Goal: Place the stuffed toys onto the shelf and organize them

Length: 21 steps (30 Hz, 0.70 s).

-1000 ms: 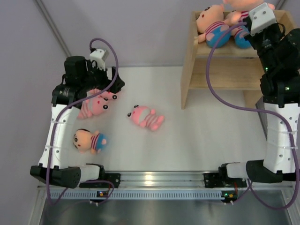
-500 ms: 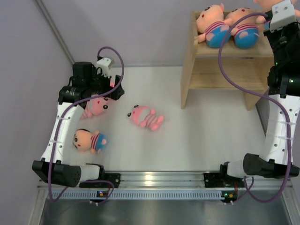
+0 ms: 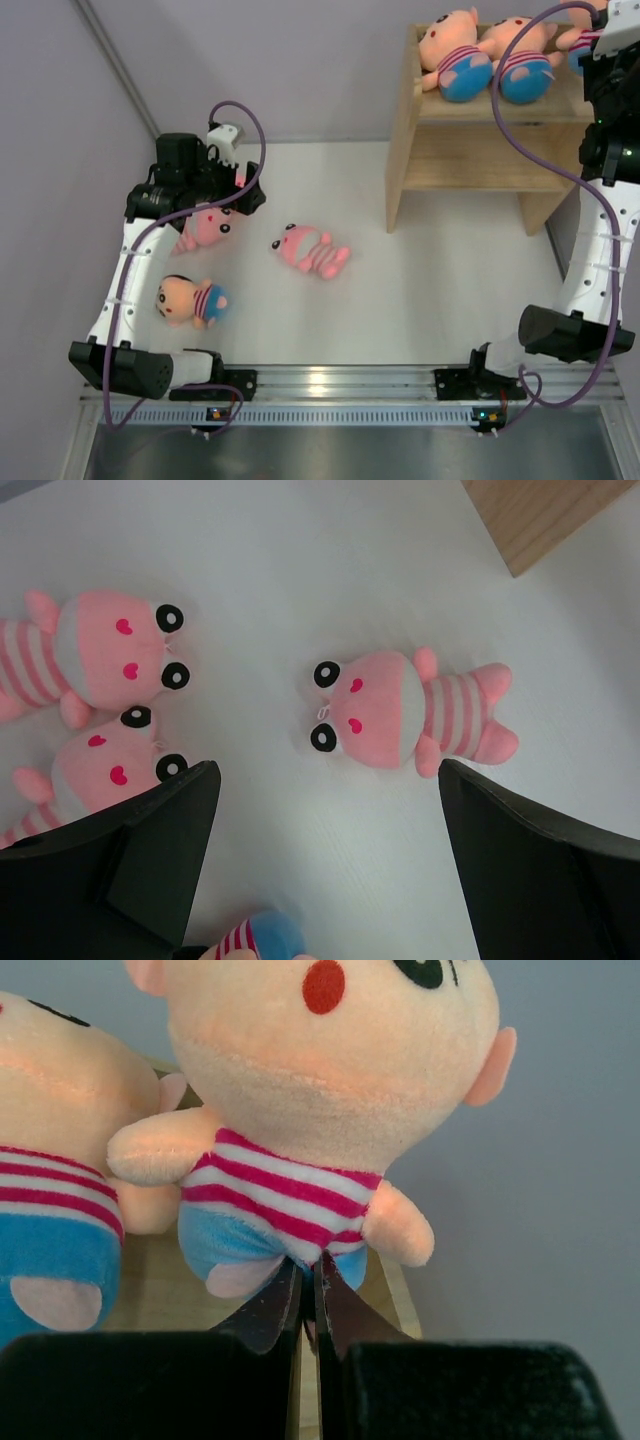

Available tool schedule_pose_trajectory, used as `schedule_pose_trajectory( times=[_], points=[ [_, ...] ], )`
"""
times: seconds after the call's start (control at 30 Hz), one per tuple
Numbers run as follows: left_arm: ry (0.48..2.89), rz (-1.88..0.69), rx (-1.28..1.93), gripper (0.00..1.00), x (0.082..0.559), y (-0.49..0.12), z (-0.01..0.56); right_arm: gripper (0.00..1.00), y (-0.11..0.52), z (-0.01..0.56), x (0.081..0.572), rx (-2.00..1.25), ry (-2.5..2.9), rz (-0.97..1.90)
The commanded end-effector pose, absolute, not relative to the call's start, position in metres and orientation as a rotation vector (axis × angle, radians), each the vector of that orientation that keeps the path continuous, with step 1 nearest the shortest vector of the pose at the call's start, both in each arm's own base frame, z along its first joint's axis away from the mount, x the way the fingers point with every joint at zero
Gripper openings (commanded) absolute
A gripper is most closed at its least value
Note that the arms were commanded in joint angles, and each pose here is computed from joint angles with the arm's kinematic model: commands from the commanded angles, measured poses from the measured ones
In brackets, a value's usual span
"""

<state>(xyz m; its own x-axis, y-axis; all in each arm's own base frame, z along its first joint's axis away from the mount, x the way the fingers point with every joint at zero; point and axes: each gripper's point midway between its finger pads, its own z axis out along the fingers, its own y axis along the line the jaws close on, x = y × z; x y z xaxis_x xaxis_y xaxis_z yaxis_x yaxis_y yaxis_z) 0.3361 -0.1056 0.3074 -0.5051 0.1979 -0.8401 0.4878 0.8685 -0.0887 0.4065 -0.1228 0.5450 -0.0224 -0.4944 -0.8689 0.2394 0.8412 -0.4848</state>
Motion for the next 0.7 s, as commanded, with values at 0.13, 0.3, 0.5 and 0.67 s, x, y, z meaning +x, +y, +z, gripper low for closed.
schedule_pose_trajectory(
  times=[0.13,0.3,0.5,0.67],
  points=[
    [2.088,-0.399,0.52,0.96,0.34,-0.108,0.306,0.0,-0.126,0.554,0.399,-0.123,1.484,-0.557],
    [2.098,-0.417,0.518,0.96,0.342,-0.11,0.303,0.13,-0.115,0.558,0.39,-0.141,1.474,-0.509],
    [2.1,-0.428,0.521,0.96,0.343,-0.112,0.303,0.34,-0.115,0.564,0.379,-0.1,1.461,-0.5],
    [2.1,-0.435,0.524,0.96,0.342,-0.113,0.302,0.61,-0.117,0.554,0.384,-0.093,1.467,-0.498]
  ],
)
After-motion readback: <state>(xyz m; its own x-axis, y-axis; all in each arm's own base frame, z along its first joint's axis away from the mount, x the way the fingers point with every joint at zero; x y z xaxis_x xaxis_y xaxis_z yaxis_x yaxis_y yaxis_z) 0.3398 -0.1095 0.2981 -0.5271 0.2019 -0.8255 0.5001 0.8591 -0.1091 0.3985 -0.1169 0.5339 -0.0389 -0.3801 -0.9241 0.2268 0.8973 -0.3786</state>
